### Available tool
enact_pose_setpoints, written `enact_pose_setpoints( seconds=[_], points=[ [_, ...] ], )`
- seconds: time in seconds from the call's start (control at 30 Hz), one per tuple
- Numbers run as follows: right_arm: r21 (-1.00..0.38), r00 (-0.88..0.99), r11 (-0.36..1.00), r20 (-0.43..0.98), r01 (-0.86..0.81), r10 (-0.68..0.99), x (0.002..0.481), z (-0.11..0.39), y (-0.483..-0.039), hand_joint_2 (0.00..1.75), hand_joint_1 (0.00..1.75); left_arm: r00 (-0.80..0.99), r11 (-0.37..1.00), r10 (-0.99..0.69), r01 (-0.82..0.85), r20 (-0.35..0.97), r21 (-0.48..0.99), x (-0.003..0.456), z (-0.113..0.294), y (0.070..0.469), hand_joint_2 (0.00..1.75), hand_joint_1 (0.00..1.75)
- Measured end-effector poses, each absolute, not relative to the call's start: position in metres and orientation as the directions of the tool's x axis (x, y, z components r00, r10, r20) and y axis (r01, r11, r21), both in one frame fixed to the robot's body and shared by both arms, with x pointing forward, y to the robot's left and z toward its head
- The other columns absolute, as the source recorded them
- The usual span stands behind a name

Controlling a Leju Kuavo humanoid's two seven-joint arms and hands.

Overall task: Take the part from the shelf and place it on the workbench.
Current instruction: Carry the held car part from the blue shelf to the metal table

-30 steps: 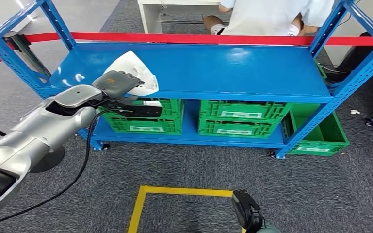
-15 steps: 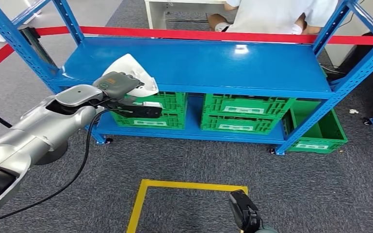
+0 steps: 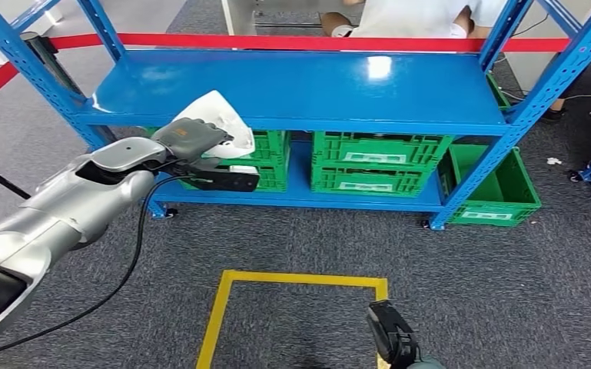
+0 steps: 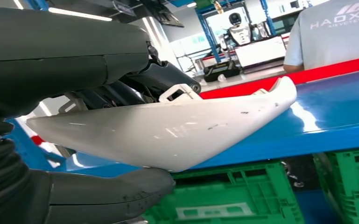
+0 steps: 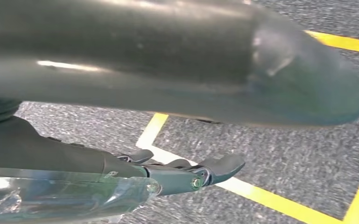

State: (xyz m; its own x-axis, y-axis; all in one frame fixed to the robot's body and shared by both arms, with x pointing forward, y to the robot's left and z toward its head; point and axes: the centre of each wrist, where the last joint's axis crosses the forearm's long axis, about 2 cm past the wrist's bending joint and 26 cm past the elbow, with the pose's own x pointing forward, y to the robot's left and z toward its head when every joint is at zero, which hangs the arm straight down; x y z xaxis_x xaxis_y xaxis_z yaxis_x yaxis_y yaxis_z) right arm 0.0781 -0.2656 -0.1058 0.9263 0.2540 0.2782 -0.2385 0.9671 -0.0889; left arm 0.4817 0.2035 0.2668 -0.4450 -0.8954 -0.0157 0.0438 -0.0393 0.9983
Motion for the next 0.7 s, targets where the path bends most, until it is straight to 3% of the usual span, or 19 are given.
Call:
enact_pose_setpoints(
  seconds=[0.7],
  points=[
    [-0.099, 0.927, 0.963, 0.264, -0.25, 0.268, 0.076, -0.106, -0.268, 0.0, 0.0, -0.413, -0.026, -0.911, 0.05, -0.004, 0.998, 0.483, 0.26, 0.224, 1.75, 1.75]
  ],
)
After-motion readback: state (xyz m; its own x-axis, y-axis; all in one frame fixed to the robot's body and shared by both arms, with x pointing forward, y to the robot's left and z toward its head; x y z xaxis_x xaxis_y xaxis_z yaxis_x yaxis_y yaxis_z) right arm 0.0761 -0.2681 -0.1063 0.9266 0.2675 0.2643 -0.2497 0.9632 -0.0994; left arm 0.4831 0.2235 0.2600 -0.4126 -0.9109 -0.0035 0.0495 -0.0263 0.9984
